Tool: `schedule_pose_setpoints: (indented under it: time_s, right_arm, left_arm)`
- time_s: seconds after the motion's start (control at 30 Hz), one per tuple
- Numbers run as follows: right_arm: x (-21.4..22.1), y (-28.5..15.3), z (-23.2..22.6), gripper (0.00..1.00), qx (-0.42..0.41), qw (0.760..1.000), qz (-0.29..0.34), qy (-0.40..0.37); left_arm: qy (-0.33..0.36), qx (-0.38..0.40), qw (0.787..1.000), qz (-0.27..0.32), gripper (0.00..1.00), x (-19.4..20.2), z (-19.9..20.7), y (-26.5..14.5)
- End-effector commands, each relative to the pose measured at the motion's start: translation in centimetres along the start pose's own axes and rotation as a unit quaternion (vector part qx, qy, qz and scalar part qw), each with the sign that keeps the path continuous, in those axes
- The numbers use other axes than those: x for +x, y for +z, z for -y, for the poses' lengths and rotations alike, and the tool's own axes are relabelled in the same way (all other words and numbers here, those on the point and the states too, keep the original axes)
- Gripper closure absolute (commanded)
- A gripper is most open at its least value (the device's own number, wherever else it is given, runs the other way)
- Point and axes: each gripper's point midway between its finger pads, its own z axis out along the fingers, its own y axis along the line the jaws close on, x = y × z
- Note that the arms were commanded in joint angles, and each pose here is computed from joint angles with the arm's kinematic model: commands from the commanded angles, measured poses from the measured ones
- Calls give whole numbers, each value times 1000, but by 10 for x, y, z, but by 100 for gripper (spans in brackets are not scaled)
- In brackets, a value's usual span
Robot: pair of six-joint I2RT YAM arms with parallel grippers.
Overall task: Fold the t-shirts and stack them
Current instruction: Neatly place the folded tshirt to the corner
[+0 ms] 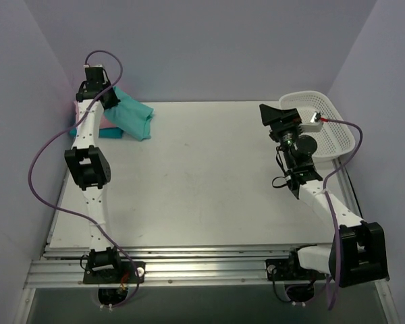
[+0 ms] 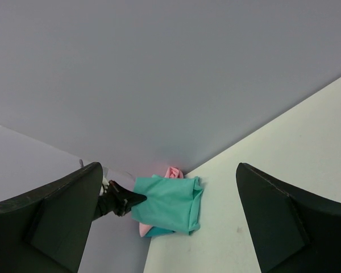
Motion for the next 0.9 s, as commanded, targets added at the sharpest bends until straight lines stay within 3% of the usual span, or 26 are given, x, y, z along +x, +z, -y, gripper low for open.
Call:
schedule_pose_setpoints:
  time_s: [0.0, 0.1, 0.27, 0.43, 0.87]
  right_arm:
    - [-10, 4, -19, 0, -49, 999, 19, 10]
    - [-10, 8, -11, 0, -46, 999, 20, 14]
    - [-10, 13, -1, 0, -41, 999, 22, 17]
    - [-7, 18, 13, 0, -35, 999, 20, 20]
    - [6, 29, 37, 0, -31, 999, -1, 30]
  left_arm:
    - [-2, 43, 996, 82, 98, -55, 26, -22]
    - [-3, 78, 991, 105, 98, -70, 41, -28]
    - [4, 63, 986, 153, 98, -99, 35, -42]
    - [-40, 19, 984, 172, 98, -116, -7, -44]
    - [-80, -52, 979, 180, 98, -117, -86, -26]
